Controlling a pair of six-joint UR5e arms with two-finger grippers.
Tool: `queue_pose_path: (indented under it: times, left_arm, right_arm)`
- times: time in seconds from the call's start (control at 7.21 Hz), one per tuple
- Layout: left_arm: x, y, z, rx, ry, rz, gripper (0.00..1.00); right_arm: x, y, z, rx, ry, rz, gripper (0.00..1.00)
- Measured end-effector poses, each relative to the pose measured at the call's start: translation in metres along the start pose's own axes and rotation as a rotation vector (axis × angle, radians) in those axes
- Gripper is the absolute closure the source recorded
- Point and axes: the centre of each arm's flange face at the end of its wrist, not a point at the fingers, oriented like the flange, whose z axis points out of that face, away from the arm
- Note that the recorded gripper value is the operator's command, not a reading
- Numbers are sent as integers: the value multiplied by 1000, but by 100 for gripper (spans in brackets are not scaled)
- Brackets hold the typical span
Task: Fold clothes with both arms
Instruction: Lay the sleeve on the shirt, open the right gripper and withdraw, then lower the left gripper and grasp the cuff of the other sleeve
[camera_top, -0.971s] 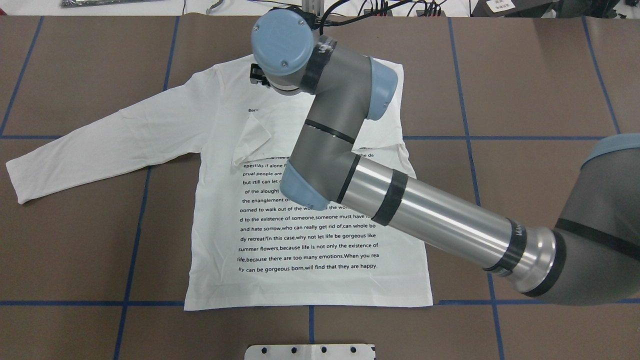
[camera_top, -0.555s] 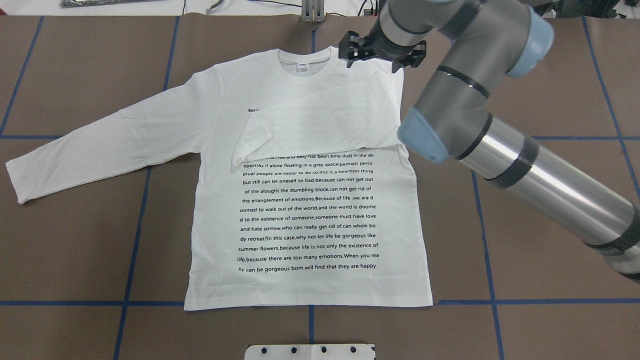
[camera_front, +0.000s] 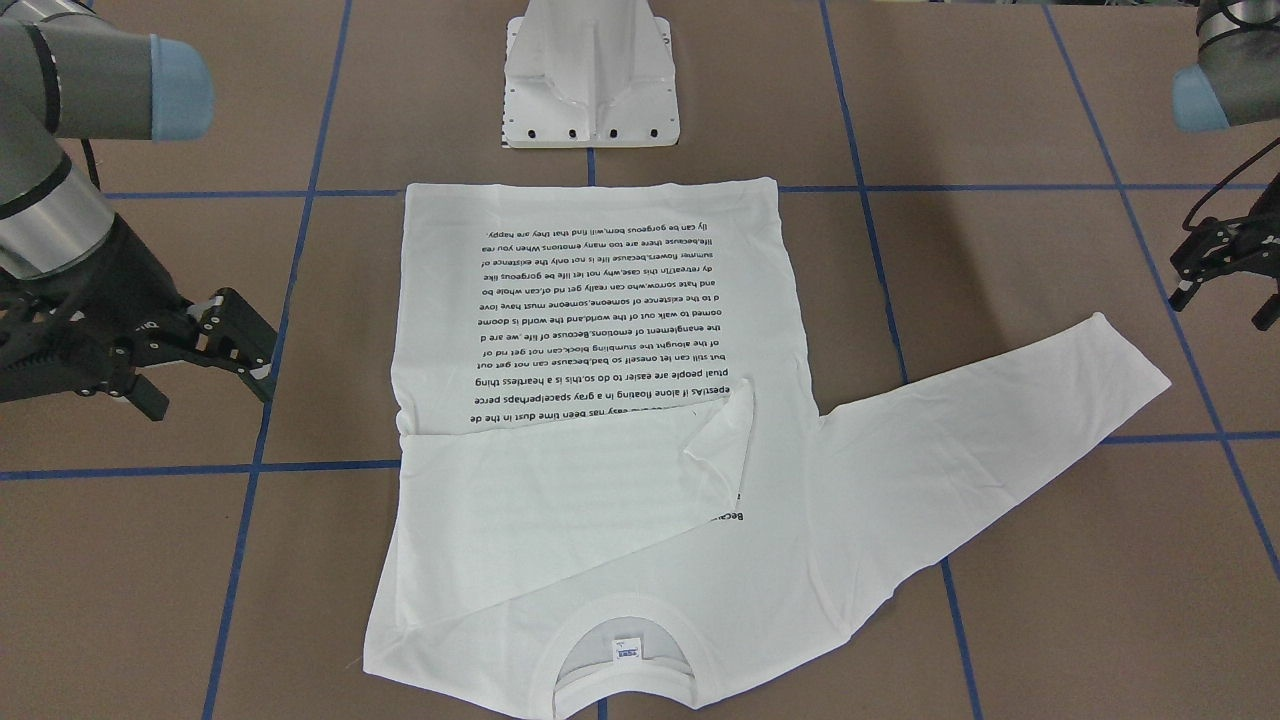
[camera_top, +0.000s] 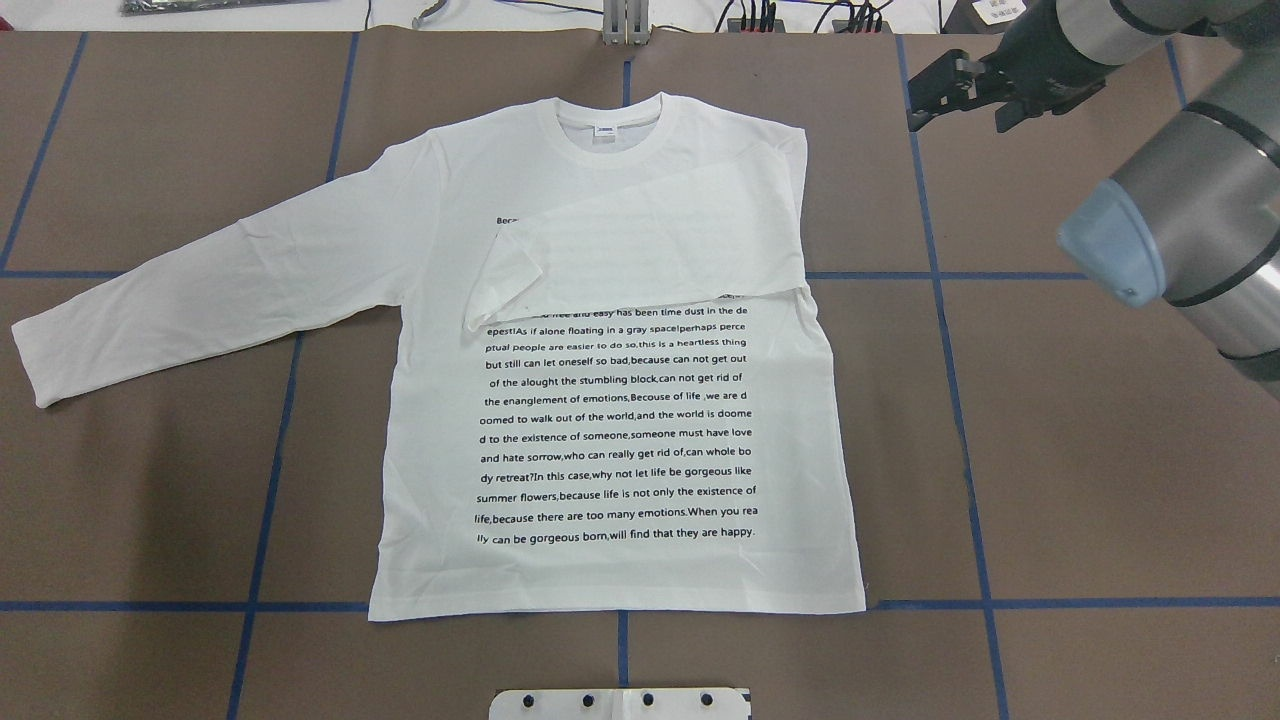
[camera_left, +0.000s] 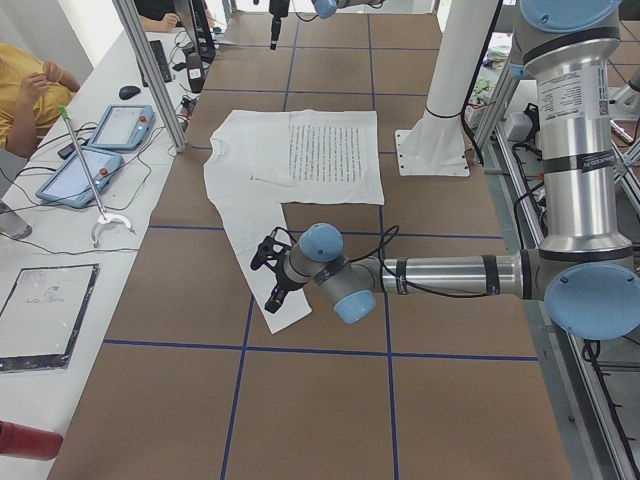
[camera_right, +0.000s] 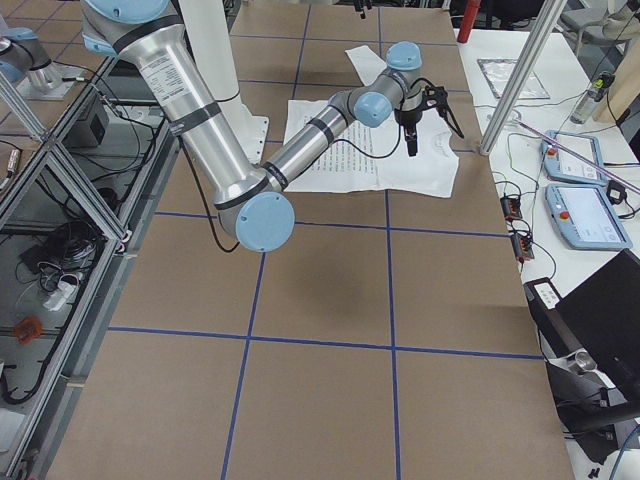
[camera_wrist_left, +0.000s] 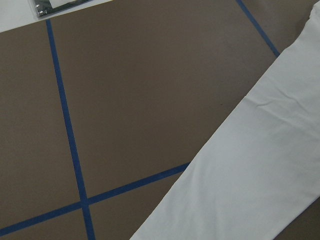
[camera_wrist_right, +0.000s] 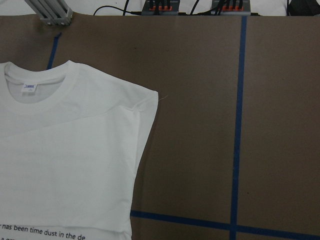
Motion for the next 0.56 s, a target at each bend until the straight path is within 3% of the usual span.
queue_pose_path:
  times: [0.56]
  left_arm:
    - [31,43,57,-65,6,73,2]
  right_arm:
    - [24,10,-6,1,13,-14,0]
